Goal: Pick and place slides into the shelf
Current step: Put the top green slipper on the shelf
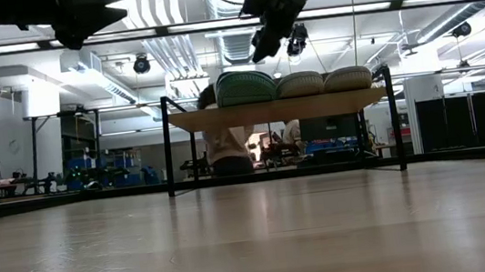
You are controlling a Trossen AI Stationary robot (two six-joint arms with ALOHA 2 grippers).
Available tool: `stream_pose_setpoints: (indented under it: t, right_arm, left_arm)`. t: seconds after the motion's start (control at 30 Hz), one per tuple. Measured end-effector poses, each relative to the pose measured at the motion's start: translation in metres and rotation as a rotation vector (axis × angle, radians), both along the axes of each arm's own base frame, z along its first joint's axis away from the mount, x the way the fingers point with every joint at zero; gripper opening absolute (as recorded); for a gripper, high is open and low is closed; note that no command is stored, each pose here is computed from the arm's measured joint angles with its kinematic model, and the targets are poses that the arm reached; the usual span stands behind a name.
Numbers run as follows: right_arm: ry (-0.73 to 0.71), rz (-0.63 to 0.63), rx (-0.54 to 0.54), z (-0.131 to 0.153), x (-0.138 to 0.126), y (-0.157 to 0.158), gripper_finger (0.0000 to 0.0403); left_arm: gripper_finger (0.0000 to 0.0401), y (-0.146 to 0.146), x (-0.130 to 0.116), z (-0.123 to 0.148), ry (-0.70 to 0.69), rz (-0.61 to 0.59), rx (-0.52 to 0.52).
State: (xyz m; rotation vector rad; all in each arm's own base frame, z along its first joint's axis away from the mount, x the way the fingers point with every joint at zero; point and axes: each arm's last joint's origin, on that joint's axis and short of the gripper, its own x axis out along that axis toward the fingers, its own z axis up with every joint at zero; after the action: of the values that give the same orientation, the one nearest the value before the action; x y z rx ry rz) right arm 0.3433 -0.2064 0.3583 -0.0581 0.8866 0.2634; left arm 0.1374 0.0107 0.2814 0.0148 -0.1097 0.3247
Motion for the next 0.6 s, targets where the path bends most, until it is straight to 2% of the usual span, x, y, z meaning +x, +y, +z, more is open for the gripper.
stream_pose_setpoints:
  t: [0.1, 0.23, 0.6]
  right_arm:
    - [-0.017, 0.022, 0.029, -0.004, 0.006, -0.005, 0.0155]
    - [-0.022, 0.031, 0.008, -0.006, 0.016, -0.011, 0.0155]
    - [0.067, -0.002, 0.063, -0.023, 0.027, -0.023, 0.0155]
  left_arm:
    - [0.0207, 0.000, 0.001, -0.001, 0.007, 0.003, 0.002]
    - [0.0207, 0.000, 0.005, -0.007, 0.047, 0.003, -0.001]
    - [0.0207, 0.000, 0.018, -0.019, 0.127, 0.002, -0.001]
